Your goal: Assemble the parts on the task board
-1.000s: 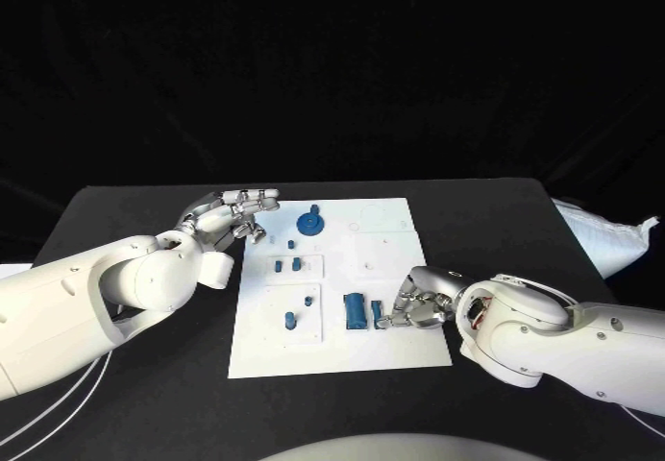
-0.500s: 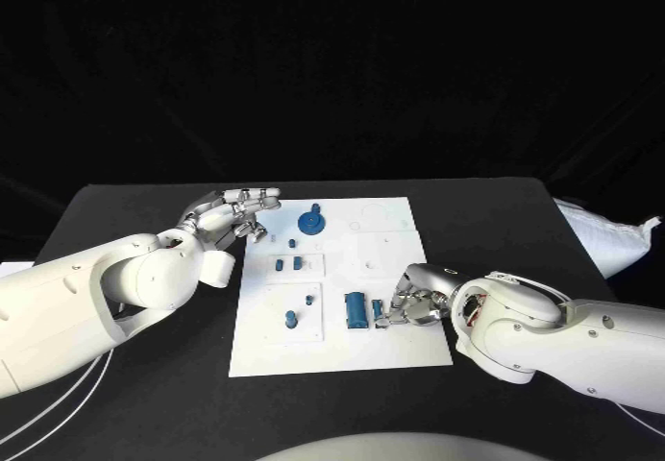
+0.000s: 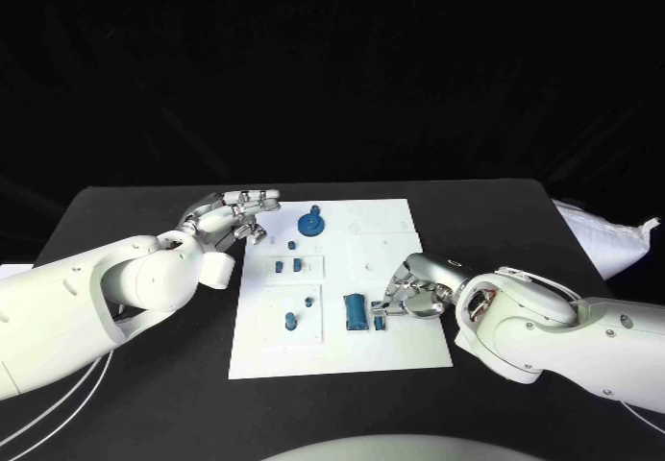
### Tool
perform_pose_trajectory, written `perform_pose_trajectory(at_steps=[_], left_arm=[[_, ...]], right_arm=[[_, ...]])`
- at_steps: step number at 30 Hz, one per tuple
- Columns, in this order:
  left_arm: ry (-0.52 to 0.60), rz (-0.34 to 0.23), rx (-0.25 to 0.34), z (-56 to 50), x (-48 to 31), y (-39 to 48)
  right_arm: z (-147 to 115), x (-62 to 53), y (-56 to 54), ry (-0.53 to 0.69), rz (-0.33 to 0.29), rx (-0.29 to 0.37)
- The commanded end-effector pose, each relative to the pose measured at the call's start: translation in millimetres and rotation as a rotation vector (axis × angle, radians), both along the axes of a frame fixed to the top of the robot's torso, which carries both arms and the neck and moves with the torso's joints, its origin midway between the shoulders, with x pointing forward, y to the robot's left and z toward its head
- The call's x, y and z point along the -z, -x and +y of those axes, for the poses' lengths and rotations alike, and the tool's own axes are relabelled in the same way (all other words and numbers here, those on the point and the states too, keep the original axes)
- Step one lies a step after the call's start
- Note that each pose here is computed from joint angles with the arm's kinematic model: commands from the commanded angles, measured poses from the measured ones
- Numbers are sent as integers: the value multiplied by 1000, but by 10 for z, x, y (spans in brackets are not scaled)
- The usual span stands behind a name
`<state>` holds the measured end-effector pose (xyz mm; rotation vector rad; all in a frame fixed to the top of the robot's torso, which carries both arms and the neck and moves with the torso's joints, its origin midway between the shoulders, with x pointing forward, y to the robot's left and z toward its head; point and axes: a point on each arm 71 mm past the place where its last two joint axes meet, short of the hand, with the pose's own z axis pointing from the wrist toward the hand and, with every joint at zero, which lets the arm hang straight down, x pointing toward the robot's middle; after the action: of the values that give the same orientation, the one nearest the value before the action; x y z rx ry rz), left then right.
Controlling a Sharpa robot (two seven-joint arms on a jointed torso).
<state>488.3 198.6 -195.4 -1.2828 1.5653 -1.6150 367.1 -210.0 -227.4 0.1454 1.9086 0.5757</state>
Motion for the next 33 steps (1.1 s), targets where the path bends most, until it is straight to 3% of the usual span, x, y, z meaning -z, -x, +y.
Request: perform_pose_trajectory(at_steps=[1, 21, 33], left_arm=[[10, -5, 23, -29, -9, 8], [11, -2, 27, -28, -10, 18], [11, 0, 32, -32, -9, 19]], right_arm=[[69, -28, 13, 3, -32, -62], [215, 71, -6, 113, 5, -88], [214, 92, -34, 129, 5, -58]])
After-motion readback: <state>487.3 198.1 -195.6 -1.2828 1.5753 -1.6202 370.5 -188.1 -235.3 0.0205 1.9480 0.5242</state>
